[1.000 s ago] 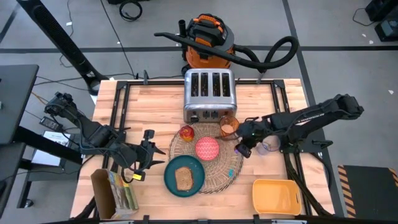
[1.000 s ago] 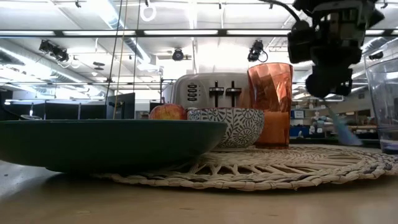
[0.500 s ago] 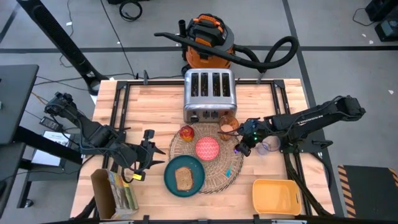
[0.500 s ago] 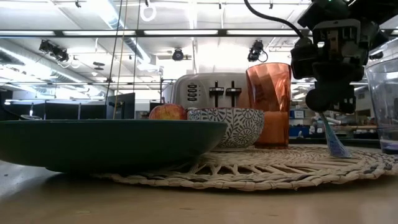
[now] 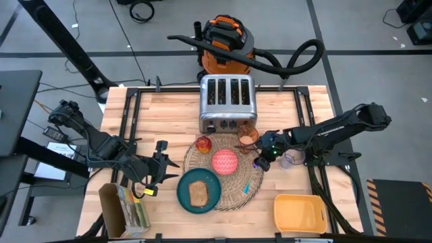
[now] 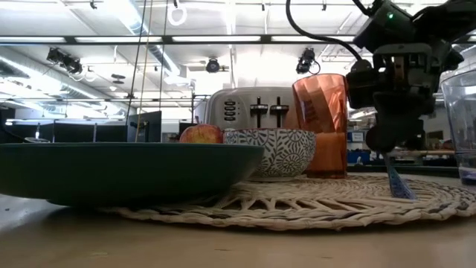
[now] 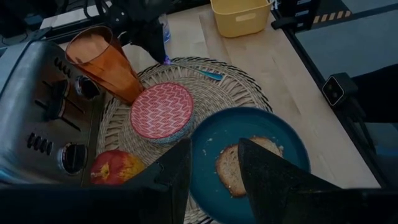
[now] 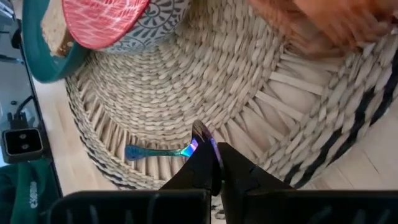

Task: Arrange a breakfast setting
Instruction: Put the blue spoon on the brown placemat to the right of the red patterned bowl

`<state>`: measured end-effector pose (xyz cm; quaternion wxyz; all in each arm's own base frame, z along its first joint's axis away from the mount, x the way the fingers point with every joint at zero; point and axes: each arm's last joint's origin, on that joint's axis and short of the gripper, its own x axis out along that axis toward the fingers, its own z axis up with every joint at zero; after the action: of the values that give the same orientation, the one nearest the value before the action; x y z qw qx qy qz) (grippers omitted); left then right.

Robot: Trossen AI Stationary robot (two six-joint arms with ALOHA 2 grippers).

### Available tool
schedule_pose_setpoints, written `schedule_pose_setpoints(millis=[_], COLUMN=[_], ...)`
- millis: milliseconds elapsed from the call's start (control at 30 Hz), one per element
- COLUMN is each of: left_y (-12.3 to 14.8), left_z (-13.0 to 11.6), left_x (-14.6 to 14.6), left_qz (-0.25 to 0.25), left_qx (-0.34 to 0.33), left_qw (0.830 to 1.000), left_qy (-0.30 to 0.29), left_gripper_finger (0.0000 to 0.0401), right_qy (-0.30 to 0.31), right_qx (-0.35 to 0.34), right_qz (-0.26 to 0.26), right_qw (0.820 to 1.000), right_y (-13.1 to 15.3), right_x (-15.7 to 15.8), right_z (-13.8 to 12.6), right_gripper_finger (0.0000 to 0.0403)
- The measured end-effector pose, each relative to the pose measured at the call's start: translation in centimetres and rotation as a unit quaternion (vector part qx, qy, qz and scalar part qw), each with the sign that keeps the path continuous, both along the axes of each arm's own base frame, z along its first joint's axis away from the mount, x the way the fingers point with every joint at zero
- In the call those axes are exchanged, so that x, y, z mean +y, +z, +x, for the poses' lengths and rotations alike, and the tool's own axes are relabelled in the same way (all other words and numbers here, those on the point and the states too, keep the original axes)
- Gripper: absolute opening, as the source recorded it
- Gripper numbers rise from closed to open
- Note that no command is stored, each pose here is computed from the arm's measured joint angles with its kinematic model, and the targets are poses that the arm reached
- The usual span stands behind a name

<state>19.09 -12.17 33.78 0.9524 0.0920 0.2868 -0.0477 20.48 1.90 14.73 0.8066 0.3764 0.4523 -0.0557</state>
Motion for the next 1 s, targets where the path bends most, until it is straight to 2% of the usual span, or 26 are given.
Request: schedule_pose_setpoints(millis=[367,633,1000], left_y=[0.0,0.0,0.0], left_z=[0.0,0.0,0.0], left_x=[0.0,0.0,0.0], left_qz=[0.000,0.000,0.000], left_qx=[0.000,0.000,0.000], left_qw=[1.000,1.000,1.000], left_qy=[0.000,0.000,0.000], left_gripper_finger=[0.0139,0.0139,0.0139], right_qy=[0.001,0.001,-0.013], right_qx=[0.011,-0.009,0.010], right_qz=[-0.049,-0.061,-0.142], right_qw=[0.999,0.998,0.990], right_y=[-0.4,0.4,5.3], right_x=[-0.2,-0.3,-0.1], right_z=[-0.2,-0.5,0.0], right_gripper_finger=[0.0078,0.0116,0.0117])
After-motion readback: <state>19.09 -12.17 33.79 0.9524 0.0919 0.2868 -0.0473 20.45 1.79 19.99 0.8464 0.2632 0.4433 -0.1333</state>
